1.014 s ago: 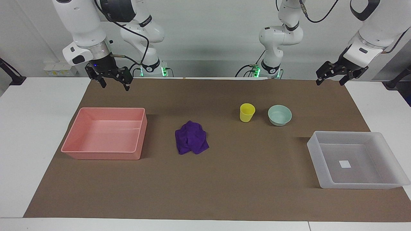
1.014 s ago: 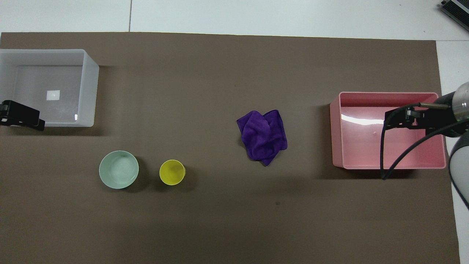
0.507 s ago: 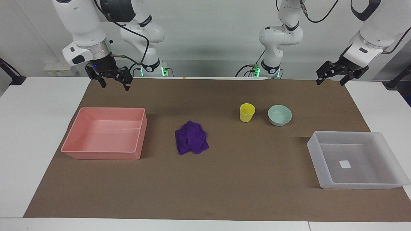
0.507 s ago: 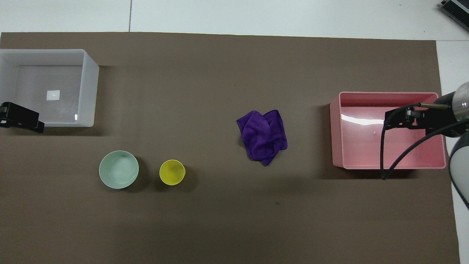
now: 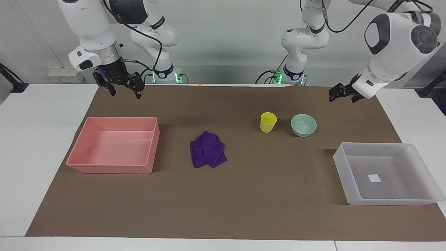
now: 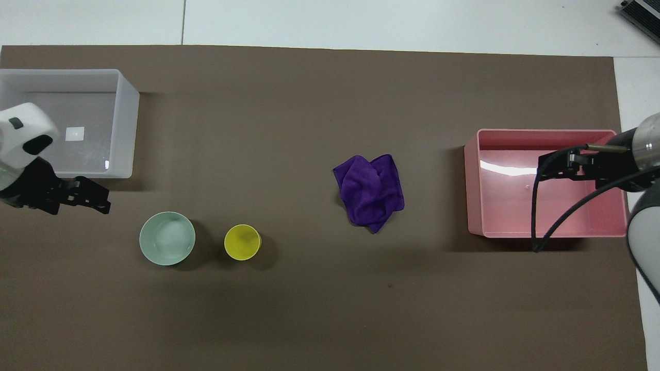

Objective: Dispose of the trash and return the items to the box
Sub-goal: 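Reach the green bowl with the left gripper while the right gripper reaches the cloth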

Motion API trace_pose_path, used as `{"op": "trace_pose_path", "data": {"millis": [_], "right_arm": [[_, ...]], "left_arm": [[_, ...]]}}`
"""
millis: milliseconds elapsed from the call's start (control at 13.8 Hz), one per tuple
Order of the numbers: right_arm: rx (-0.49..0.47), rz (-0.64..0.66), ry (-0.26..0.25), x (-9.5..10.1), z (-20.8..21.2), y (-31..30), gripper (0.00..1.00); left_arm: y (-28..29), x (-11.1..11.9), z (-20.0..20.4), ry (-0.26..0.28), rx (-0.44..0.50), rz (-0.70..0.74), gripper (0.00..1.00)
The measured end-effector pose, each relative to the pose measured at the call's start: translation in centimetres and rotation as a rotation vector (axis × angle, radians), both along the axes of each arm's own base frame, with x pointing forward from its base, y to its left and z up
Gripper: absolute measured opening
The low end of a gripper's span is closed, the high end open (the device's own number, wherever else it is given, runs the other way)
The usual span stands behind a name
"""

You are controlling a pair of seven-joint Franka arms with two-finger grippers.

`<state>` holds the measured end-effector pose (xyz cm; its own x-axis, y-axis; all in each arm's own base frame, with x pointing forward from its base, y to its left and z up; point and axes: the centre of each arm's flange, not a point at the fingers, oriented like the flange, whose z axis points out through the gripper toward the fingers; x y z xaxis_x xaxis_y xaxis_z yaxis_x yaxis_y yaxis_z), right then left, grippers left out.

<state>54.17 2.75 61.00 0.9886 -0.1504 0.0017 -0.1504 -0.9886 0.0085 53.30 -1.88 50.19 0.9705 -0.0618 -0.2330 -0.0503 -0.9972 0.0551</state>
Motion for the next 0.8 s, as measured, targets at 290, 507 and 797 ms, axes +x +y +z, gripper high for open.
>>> {"op": "trace_pose_path", "data": {"millis": [290,507,797], "right_arm": [[0.003,0.055,-0.021,0.5,-0.9,3.0,1.00],[0.007,0.102,-0.049,1.4,-3.6,5.7,1.00],[0.014,0.182,-0.063,1.7,-8.5,10.3,1.00]], "left_arm": [[-1.8,-3.0,-9.7,-0.019,-0.011,-0.017,1.00],[-2.0,-4.4,-13.5,-0.028,-0.008,-0.018,1.00],[-1.7,-6.3,-16.9,0.004,-0.003,-0.012,0.78]]}}
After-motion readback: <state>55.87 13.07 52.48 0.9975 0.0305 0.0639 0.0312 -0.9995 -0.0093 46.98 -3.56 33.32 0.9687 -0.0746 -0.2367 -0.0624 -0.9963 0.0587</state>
